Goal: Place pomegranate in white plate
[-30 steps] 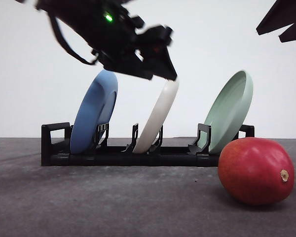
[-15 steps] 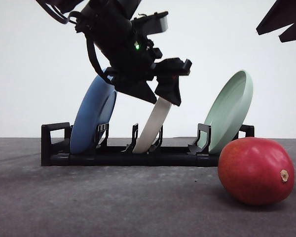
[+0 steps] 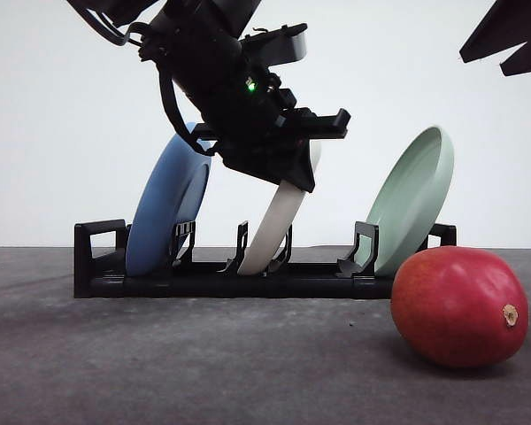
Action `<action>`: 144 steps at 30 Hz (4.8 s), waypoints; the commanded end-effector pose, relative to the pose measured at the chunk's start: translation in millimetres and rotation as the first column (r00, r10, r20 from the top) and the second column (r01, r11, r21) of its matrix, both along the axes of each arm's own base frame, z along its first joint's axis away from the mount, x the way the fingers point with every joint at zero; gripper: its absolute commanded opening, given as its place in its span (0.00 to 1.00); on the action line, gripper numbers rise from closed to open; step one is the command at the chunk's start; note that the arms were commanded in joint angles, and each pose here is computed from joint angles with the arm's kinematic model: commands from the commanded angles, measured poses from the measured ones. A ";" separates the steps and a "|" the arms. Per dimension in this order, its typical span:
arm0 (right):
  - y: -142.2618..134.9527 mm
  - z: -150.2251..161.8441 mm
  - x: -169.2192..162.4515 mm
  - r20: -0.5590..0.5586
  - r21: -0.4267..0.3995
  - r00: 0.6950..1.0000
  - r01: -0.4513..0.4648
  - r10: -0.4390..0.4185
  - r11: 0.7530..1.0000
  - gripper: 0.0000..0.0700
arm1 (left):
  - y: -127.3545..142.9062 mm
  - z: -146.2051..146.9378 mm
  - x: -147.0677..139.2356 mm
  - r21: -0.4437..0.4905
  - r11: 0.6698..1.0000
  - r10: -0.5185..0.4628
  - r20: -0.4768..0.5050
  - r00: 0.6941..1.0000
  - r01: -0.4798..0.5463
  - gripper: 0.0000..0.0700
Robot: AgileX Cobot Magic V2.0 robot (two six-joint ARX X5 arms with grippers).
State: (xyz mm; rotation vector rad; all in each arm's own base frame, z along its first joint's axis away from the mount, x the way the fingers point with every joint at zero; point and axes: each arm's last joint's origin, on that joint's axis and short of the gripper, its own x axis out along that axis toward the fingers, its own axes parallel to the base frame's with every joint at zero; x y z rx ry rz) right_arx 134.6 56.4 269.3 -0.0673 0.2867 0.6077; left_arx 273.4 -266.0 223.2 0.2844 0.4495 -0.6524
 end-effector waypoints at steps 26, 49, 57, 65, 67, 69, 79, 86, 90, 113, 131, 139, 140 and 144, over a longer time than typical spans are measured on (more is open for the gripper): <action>0.8 5.5 0.6 0.022 0.003 1.000 -0.003 0.003 1.000 0.57 | 3.6 45.2 -11.8 -0.235 0.969 0.067 -0.018 0.998 -0.070 0.01; 0.8 5.2 0.5 0.018 0.002 1.000 -0.003 0.003 1.000 0.57 | 32.4 117.1 -63.9 -0.507 0.854 -0.184 -0.081 0.980 0.119 0.01; 0.7 3.9 0.3 0.006 -0.003 1.000 -0.002 0.002 1.000 0.57 | 48.2 100.0 -90.6 -0.547 0.815 -0.221 0.011 0.975 0.190 0.01; 0.6 2.7 -0.1 -0.007 -0.008 1.000 -0.003 0.002 1.000 0.57 | 74.0 62.3 -119.7 -0.514 0.838 -0.201 0.019 0.979 0.182 0.01; 0.6 2.6 -0.1 -0.008 -0.007 1.000 -0.003 0.003 1.000 0.57 | 79.4 52.5 -125.0 -0.498 0.848 -0.205 0.011 0.979 0.183 0.01; 0.6 2.7 -0.1 -0.007 -0.007 1.000 -0.003 0.003 1.000 0.57 | 82.5 43.5 -129.4 -0.463 0.868 -0.198 0.009 0.980 0.179 0.01; 0.6 2.6 0.0 -0.007 -0.008 1.000 -0.001 0.001 1.000 0.57 | 60.1 5.8 -147.2 -0.080 0.927 -0.359 0.093 0.929 0.366 0.01; 0.1 2.6 0.3 -0.005 -0.014 1.000 0.017 -0.017 1.000 0.57 | 36.6 -26.3 -158.2 0.121 0.906 -0.415 0.066 0.907 0.406 0.01; 0.1 2.5 0.3 -0.005 -0.014 1.000 0.018 -0.018 1.000 0.57 | 27.7 -43.3 -163.4 0.216 0.891 -0.418 0.048 0.907 0.400 0.01; 0.1 2.6 0.3 -0.004 -0.014 1.000 0.018 -0.019 1.000 0.57 | 22.5 -68.2 -174.5 0.247 0.911 -0.315 -0.101 0.944 0.330 0.38; -0.4 -1.6 -1.1 -0.049 -0.030 0.999 0.017 -0.019 0.999 0.57 | 67.3 -21.0 -151.6 -0.071 0.992 -0.126 -0.430 0.894 0.106 0.52; -1.3 -8.0 -3.6 -0.125 -0.042 0.992 0.018 -0.023 0.999 0.57 | 128.6 7.0 -136.4 -0.027 0.999 0.030 -0.368 0.929 -0.043 0.52; -1.4 -8.6 -3.8 -0.139 -0.035 0.990 0.023 -0.028 0.999 0.57 | 137.3 10.2 -135.5 -0.027 0.997 0.054 -0.363 0.930 -0.068 0.52; -1.6 -10.5 -4.7 -0.206 0.021 0.977 0.057 -0.052 0.998 0.57 | 168.0 21.4 -135.1 -0.060 0.987 0.117 -0.355 0.928 -0.148 0.52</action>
